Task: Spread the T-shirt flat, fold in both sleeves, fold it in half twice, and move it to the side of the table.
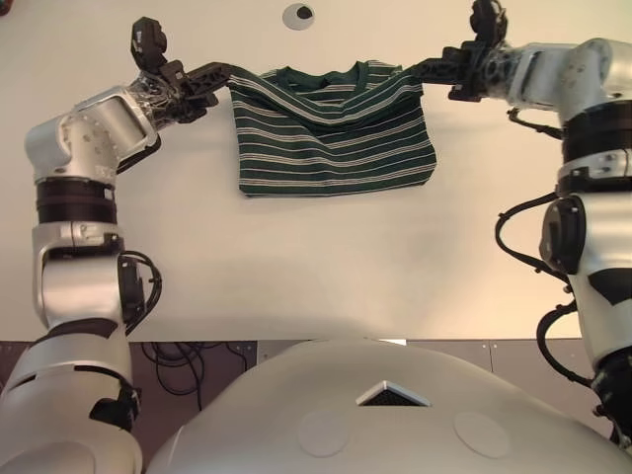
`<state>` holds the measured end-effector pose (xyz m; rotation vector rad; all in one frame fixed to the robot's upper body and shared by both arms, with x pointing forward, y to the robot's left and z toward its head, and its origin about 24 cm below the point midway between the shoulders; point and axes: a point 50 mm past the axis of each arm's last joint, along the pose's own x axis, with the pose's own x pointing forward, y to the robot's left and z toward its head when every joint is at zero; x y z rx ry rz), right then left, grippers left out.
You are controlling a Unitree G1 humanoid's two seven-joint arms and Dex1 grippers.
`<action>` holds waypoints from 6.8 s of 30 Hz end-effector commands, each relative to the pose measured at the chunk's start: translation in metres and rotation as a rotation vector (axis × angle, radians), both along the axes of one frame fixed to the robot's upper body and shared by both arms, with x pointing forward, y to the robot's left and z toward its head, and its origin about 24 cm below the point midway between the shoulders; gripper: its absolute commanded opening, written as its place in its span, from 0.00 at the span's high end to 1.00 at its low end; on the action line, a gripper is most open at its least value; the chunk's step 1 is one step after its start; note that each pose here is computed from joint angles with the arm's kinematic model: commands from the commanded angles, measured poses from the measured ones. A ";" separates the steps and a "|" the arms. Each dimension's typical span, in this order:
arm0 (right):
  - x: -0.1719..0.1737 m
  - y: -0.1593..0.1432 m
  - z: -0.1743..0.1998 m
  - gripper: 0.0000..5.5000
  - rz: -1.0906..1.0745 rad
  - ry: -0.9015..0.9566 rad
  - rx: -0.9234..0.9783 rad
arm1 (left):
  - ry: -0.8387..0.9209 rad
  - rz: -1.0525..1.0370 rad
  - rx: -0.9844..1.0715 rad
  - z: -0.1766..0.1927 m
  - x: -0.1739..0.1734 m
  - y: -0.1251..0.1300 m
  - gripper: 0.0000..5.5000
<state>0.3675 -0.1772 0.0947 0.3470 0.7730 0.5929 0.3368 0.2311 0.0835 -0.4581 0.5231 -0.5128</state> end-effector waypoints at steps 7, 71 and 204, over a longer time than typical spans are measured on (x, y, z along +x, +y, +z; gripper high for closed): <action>0.018 0.020 -0.005 0.93 -0.102 -0.046 -0.030 | 0.064 0.104 0.098 -0.021 0.018 0.002 0.96; -0.088 0.085 0.040 0.74 0.759 -0.258 0.082 | -0.364 -0.594 0.991 -0.019 -0.030 0.012 0.75; -0.198 -0.016 -0.018 0.99 0.168 0.211 0.272 | 0.430 0.188 -0.295 -0.014 -0.261 -0.054 1.00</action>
